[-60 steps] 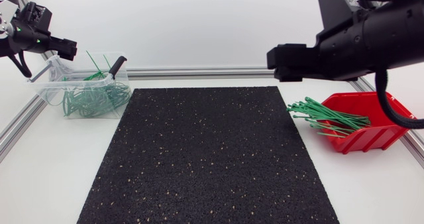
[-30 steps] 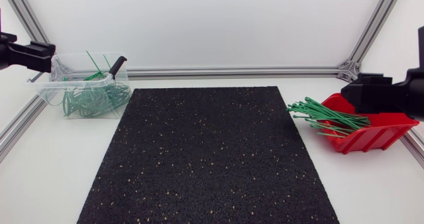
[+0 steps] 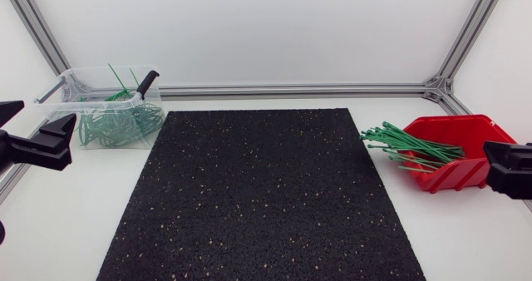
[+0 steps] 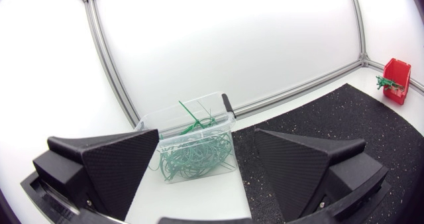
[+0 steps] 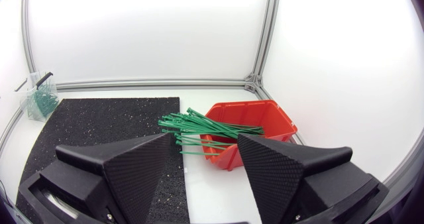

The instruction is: Take a green cable tie from the red box, thread the tail through the head to close it, then place it in the transparent bin on the left.

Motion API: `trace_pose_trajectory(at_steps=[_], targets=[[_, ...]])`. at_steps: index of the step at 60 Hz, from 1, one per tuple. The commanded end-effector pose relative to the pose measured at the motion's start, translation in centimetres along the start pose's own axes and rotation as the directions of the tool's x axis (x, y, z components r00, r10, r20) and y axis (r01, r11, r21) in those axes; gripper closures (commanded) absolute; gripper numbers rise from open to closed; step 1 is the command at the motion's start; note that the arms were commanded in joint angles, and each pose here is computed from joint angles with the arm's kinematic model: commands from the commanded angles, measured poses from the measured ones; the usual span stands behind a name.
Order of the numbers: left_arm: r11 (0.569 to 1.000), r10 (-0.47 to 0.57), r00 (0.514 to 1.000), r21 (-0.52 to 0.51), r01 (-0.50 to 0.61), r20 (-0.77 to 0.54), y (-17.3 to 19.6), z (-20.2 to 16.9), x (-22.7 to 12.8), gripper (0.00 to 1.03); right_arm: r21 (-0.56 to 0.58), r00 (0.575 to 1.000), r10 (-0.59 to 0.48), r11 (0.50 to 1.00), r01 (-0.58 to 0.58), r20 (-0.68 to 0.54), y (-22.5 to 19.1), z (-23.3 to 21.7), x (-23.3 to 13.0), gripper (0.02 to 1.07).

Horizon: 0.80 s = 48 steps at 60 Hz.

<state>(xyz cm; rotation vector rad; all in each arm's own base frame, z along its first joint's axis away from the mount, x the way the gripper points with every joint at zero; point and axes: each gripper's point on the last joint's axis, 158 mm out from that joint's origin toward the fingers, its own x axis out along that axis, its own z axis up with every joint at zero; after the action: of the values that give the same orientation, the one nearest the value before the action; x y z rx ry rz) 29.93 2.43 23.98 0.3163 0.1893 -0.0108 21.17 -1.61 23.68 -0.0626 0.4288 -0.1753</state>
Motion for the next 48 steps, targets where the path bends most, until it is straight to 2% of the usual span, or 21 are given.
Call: trace_pose_trajectory(at_steps=[1, 17, 27, 48], targets=[[1.0, -0.011, 1.0, -0.029, 0.012, 0.026, -0.8, -0.5, -0.6, 0.03, -0.037, 0.999, -0.025, 0.999, 0.026, 0.02, -0.6, -1.0, 0.3, 0.31], [0.994, -0.011, 0.999, -0.106, 0.016, 0.047, -2.6, -3.0, -1.7, 0.03, -0.038, 0.997, -0.032, 0.999, 0.035, 0.072, -1.3, -2.8, 0.3, 0.32], [0.987, -0.009, 0.998, -0.16, 0.019, 0.06, -3.5, -4.8, -2.2, 0.03, -0.03, 0.991, -0.028, 0.999, 0.032, 0.132, -1.7, -2.0, -0.6, 0.32], [0.961, -0.004, 0.996, -0.276, 0.029, 0.088, -5.5, -8.9, -2.5, 0.03, -0.022, 0.949, -0.124, 0.991, 0.136, 0.291, -3.6, -0.6, -0.8, 0.38]])
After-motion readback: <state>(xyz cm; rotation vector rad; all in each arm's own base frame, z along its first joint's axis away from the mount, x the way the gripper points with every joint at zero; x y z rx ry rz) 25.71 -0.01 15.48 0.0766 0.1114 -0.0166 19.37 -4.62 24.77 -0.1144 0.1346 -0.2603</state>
